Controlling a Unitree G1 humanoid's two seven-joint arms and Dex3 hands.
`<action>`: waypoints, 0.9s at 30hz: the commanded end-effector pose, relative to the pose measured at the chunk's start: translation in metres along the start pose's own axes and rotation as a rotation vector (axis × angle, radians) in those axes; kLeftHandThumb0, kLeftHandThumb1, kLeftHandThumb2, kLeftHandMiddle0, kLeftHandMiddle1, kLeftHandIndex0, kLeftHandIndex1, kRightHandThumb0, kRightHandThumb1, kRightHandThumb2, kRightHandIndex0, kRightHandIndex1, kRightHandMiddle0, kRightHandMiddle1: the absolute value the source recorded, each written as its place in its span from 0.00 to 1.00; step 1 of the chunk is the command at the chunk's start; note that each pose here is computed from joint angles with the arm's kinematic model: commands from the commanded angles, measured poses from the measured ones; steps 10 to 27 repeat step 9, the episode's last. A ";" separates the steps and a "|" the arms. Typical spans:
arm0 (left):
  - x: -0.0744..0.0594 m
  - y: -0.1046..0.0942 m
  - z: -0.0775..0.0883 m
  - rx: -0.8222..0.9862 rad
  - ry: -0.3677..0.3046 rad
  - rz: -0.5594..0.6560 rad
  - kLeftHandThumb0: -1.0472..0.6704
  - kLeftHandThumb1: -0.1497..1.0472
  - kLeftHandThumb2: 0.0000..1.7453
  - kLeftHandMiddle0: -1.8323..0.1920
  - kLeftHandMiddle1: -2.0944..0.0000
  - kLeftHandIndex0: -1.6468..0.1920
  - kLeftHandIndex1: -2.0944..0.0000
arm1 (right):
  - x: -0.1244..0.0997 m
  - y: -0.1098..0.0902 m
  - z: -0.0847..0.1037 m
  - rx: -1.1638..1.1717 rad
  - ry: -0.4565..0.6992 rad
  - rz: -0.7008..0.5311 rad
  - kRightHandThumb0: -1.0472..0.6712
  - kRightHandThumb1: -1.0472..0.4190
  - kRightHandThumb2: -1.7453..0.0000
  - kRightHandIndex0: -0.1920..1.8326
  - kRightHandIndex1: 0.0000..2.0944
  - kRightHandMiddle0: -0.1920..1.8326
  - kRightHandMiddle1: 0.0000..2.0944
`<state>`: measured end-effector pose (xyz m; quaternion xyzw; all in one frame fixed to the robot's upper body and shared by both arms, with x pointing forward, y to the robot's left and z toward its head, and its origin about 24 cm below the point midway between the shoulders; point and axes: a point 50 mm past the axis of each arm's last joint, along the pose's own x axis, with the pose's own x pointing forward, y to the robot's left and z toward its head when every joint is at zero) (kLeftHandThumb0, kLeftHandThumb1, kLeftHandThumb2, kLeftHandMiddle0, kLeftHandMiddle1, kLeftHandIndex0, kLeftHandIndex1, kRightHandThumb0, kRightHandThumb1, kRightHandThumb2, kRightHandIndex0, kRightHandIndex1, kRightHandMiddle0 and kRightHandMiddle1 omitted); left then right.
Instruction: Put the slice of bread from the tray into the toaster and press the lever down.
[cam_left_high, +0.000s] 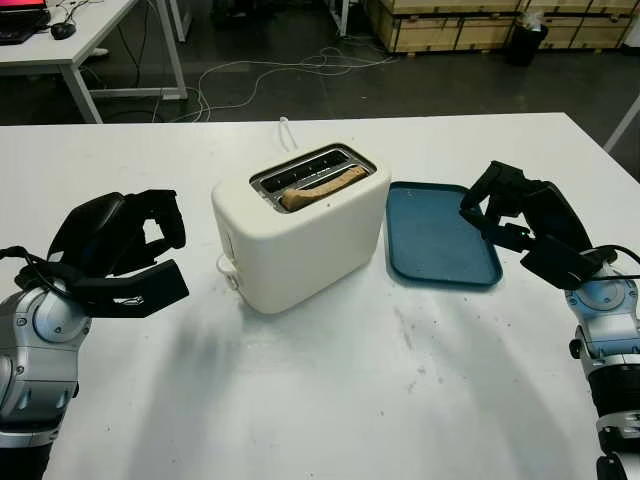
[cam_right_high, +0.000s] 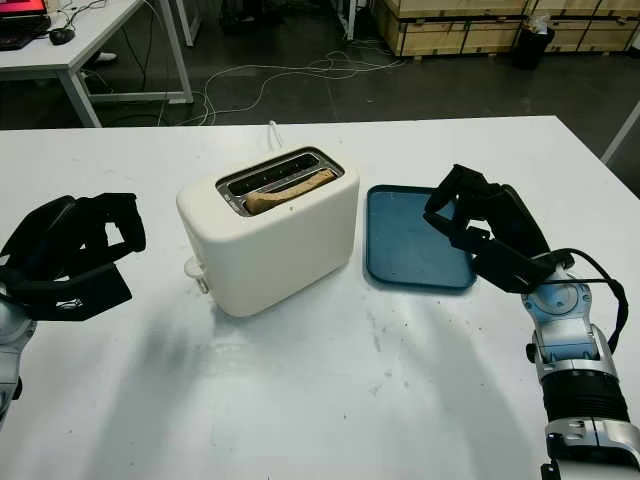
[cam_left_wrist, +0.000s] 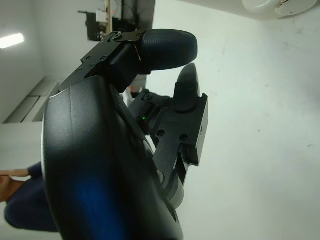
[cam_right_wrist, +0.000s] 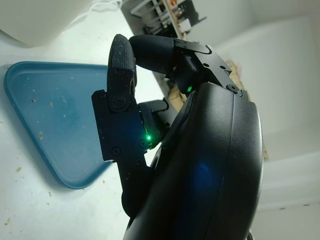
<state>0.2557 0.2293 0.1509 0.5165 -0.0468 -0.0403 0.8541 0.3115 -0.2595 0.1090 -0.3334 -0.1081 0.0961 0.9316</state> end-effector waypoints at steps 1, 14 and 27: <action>-0.001 -0.002 0.000 0.002 0.004 -0.003 0.60 0.89 0.16 0.47 0.17 0.53 0.19 | 0.002 0.000 0.004 -0.001 -0.026 -0.011 0.43 0.09 0.79 0.47 0.83 0.34 0.83; 0.000 -0.002 0.001 -0.002 -0.006 0.001 0.61 0.89 0.16 0.47 0.17 0.53 0.18 | 0.002 0.000 0.004 0.002 -0.030 -0.012 0.44 0.09 0.79 0.48 0.83 0.35 0.82; 0.000 -0.002 0.001 -0.002 -0.006 0.001 0.61 0.89 0.16 0.47 0.17 0.53 0.18 | 0.002 0.000 0.004 0.002 -0.030 -0.012 0.44 0.09 0.79 0.48 0.83 0.35 0.82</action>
